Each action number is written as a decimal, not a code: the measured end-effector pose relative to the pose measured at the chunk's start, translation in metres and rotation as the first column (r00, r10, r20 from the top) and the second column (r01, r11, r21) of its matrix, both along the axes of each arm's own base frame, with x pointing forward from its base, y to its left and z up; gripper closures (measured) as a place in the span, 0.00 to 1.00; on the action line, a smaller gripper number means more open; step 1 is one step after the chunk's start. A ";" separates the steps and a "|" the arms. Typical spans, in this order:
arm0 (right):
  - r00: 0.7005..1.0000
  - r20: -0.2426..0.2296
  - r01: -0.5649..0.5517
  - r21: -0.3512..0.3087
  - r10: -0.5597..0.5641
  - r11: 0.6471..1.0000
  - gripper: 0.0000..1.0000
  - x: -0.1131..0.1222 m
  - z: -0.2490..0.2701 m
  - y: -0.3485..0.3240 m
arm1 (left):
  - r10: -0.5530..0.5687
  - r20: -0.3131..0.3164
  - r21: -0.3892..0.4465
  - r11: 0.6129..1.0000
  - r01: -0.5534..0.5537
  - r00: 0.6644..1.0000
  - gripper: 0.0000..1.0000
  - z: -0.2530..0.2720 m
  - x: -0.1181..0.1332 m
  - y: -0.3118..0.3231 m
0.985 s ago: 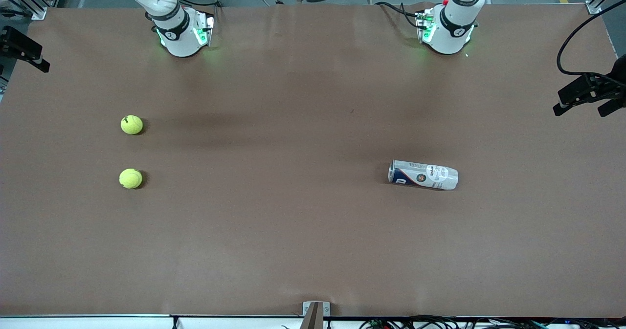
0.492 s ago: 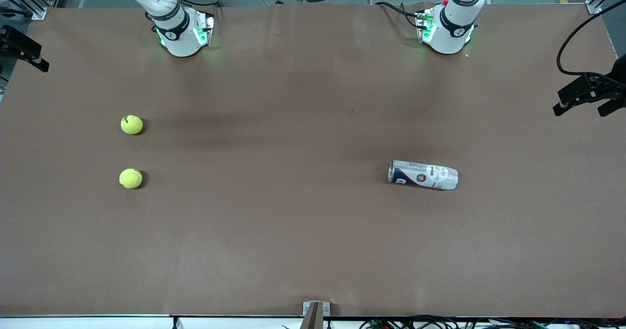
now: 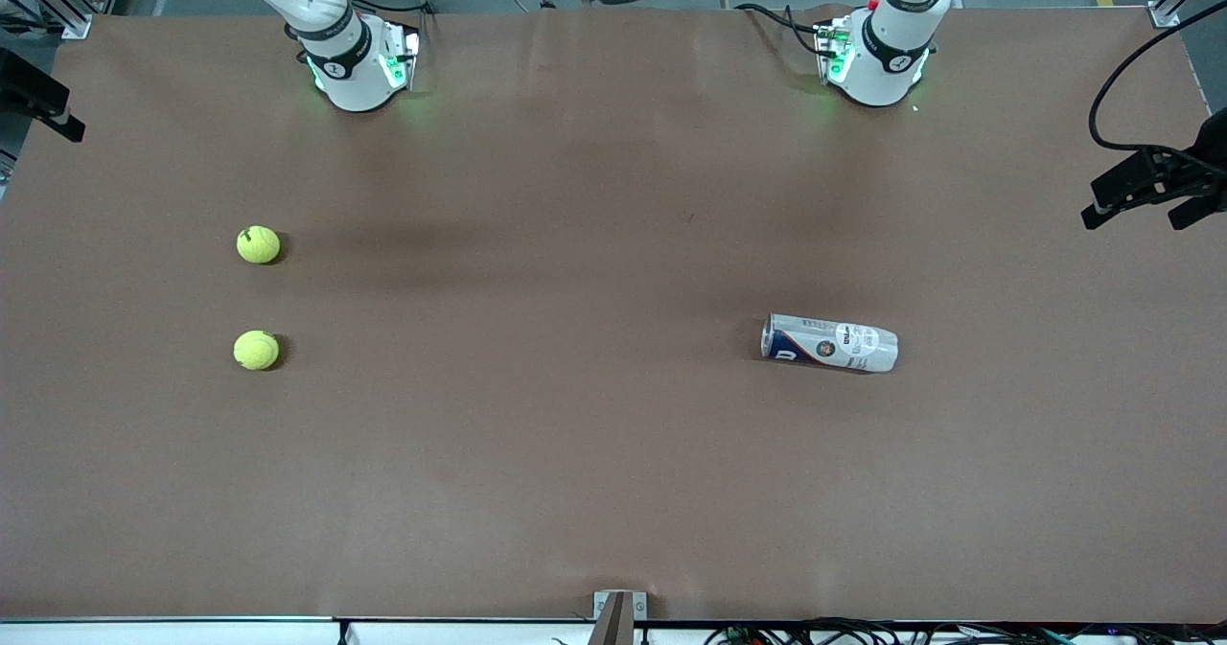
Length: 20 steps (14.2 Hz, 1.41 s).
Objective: Insert tennis ball vertically with right arm
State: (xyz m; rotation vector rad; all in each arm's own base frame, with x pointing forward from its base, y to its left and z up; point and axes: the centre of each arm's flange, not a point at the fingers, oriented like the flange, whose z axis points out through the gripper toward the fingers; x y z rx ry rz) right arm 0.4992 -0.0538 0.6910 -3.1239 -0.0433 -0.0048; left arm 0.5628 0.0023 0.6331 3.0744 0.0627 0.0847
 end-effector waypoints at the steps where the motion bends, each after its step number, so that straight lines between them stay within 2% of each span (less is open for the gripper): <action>1: 1.000 0.016 0.004 -0.003 -0.004 1.000 0.00 0.006 -0.003 -0.002 | 0.044 -0.033 -0.002 0.999 -0.044 0.999 0.00 -0.010 0.002 -0.001; 3: 0.999 0.039 0.013 -0.009 -0.013 1.000 0.00 0.023 -0.015 -0.007 | 0.199 -0.110 0.007 0.980 -0.199 0.974 0.00 -0.032 0.008 -0.007; 6: 0.999 0.034 0.032 -0.016 -0.032 0.999 0.00 0.050 -0.045 -0.018 | 0.459 -0.176 0.055 0.888 -0.457 0.871 0.00 -0.063 0.019 -0.043; 10: 0.996 0.064 0.065 -0.033 -0.063 0.997 0.00 0.094 -0.098 -0.041 | 0.622 -0.163 0.196 0.781 -0.592 0.766 0.00 -0.107 0.028 -0.103; 13: 0.995 0.079 0.068 -0.048 -0.064 0.996 0.00 0.130 -0.151 -0.047 | 0.740 -0.071 0.304 0.654 -0.693 0.668 0.00 -0.151 0.032 -0.156; 16: 0.996 0.037 0.079 -0.052 -0.077 0.996 0.00 0.144 -0.192 -0.055 | 0.800 0.050 0.377 0.539 -0.753 0.598 0.00 -0.200 0.033 -0.203; 18: 0.996 -0.005 0.087 -0.051 -0.087 0.995 0.00 0.148 -0.220 -0.062 | 0.829 0.145 0.391 0.453 -0.801 0.539 0.00 -0.234 0.036 -0.224; 20: 0.996 -0.034 0.085 -0.051 -0.087 0.995 0.00 0.149 -0.253 -0.062 | 0.854 0.221 0.361 0.378 -0.853 0.472 0.00 -0.267 0.041 -0.240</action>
